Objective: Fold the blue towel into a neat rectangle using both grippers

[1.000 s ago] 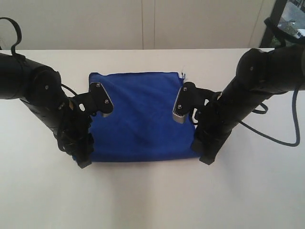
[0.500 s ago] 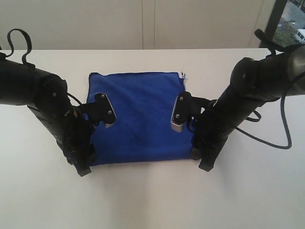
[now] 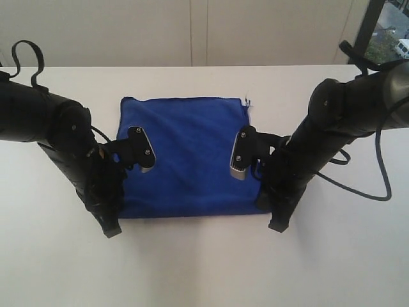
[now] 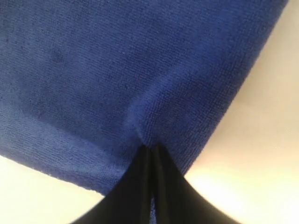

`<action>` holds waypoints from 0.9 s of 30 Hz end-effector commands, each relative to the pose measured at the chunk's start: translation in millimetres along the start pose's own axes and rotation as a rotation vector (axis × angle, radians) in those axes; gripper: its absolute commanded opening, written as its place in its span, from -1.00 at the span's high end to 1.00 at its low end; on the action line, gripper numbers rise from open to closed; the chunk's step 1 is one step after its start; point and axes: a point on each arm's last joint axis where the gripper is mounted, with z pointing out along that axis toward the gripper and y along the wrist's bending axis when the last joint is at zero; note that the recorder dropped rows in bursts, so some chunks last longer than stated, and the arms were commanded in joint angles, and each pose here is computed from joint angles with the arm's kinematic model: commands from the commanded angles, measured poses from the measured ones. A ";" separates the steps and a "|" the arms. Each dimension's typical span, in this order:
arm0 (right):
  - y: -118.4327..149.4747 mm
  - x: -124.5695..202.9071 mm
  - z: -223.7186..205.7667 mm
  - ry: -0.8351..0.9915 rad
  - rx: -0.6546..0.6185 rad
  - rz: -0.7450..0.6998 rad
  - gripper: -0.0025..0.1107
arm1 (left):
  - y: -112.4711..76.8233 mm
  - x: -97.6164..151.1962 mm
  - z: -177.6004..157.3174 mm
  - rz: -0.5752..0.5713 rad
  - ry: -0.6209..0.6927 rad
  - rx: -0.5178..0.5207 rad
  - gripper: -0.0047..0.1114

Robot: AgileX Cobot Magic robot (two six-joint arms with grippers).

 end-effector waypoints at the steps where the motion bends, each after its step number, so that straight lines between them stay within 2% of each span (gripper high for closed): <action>1: 6.0 3.9 1.4 0.032 -0.056 -0.024 0.96 | -5.6 4.3 1.6 0.010 0.041 0.040 0.92; 7: 11.2 5.8 -3.3 0.042 -0.081 -0.027 0.96 | -11.0 9.6 0.8 0.026 0.098 0.101 0.92; 14: 21.8 12.7 -11.1 0.048 -0.076 -0.035 0.96 | -18.6 8.0 -0.2 0.041 0.079 0.186 0.92; 20: 24.3 15.5 -8.7 0.053 -0.078 -0.030 0.96 | -18.0 7.4 0.0 0.039 0.072 0.179 0.92; 22: 24.2 15.5 -8.6 0.052 -0.077 -0.030 0.89 | -17.9 7.3 0.0 0.043 0.071 0.177 0.90; 25: 24.0 14.9 -8.6 0.046 -0.074 -0.024 0.46 | -17.6 7.6 0.1 0.047 0.073 0.175 0.48; 27: 24.0 14.9 -8.6 0.046 -0.074 -0.024 0.33 | -17.7 7.7 0.0 0.048 0.075 0.176 0.27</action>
